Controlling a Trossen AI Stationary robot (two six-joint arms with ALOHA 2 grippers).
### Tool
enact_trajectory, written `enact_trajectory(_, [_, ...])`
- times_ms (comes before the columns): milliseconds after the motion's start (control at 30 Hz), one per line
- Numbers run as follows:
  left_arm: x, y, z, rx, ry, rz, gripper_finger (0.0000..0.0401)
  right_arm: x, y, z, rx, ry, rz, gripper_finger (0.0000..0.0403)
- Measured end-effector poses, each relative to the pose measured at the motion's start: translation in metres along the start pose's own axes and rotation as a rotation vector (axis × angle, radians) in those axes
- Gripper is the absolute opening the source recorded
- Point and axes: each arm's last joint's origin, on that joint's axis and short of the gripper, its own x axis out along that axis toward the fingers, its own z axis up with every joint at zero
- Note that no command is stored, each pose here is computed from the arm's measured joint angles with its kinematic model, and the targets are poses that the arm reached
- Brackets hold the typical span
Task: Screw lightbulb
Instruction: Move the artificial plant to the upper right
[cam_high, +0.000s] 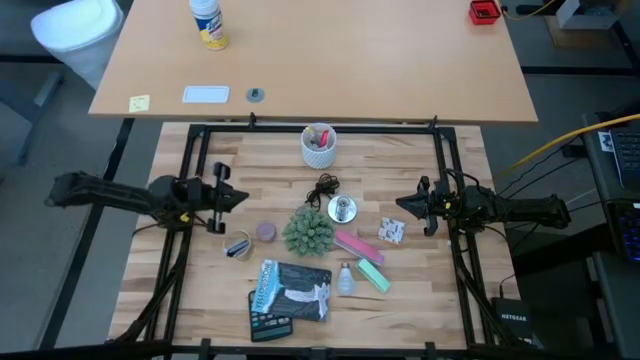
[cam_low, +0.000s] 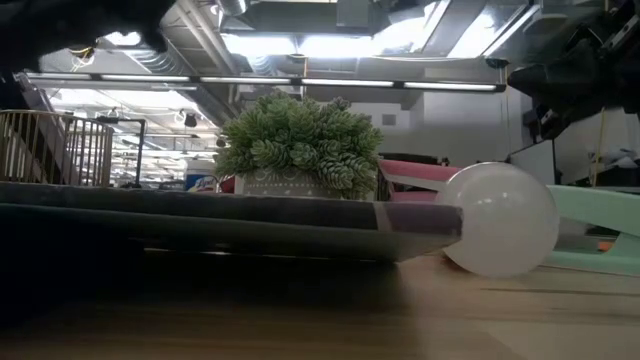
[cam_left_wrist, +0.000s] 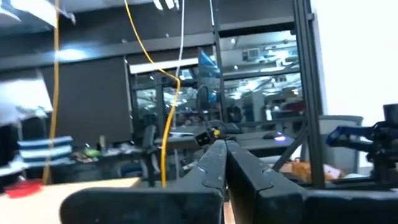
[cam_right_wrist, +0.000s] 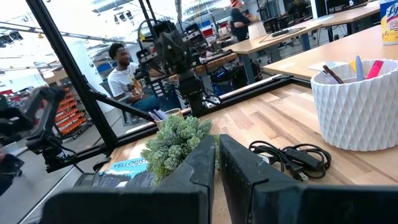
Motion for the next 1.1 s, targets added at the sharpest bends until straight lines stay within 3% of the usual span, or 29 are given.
enact_trajectory(300, [0.1, -0.016, 0.004, -0.008, 0.108, -0.057, 0.0001, 0.0, 0.0, 0.0, 0.0, 0.001, 0.0, 0.0028])
enact_trajectory(467, [0.133, -0.019, -0.006, -0.003, 0.159, -0.06, 0.0001, 0.0, 0.0, 0.0, -0.001, 0.006, 0.003, 0.0028])
enact_trajectory(800, [0.145, -0.015, -0.018, -0.032, 0.487, -0.059, 0.0013, 0.0, 0.0, -0.001, -0.001, 0.01, 0.011, 0.0028])
enact_trajectory(933, [0.143, -0.016, -0.024, -0.028, 0.639, -0.068, 0.0057, 0.0, 0.0, -0.001, 0.0, 0.01, 0.013, 0.0028])
enact_trajectory(1100, [0.14, -0.017, -0.027, -0.08, 0.715, -0.056, 0.0121, 0.0, 0.0, -0.001, 0.0, 0.01, 0.013, 0.0028])
